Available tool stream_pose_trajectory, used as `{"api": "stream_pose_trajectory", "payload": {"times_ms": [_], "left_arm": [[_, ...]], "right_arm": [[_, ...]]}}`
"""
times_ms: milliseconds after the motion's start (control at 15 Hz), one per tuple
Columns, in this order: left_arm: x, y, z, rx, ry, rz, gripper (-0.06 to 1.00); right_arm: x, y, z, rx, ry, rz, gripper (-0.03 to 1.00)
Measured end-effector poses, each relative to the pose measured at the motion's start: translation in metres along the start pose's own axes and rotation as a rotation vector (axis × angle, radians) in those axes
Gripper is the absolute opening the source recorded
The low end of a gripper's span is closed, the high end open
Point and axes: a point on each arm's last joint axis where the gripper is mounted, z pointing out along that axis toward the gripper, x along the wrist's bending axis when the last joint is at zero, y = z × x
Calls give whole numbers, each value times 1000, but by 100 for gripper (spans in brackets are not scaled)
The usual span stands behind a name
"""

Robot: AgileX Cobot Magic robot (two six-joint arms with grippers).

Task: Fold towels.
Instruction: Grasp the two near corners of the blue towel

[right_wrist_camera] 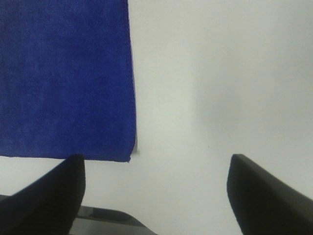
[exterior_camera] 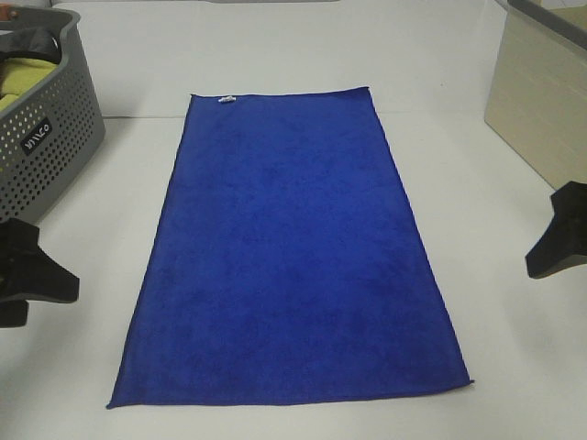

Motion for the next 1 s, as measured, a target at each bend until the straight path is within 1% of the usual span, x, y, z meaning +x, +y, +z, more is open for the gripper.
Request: {"api": "stream_pose_trajectory", "payload": {"times_ms": [133, 400, 467, 533, 600, 800, 933, 1000], "left_arm": [[10, 1, 31, 77, -41, -32, 62], [21, 2, 63, 91, -92, -77, 62], [23, 2, 70, 93, -99, -78, 62], [23, 0, 77, 105, -103, -59, 62], [22, -3, 83, 120, -107, -40, 62], [17, -8, 98, 144, -104, -22, 62], [8, -3, 108, 152, -123, -4, 61], [0, 1, 117, 157, -142, 14, 61]], "right_arm": [[-3, 8, 24, 34, 30, 42, 75], [-4, 17, 55, 56, 100, 67, 75], [-4, 17, 62, 68, 114, 67, 75], [-5, 18, 68, 77, 126, 66, 75], [-6, 17, 75, 86, 131, 65, 75], [-12, 10, 94, 123, 129, 71, 75], [-14, 8, 107, 148, 136, 87, 75], [-14, 6, 119, 177, 152, 90, 75]]}}
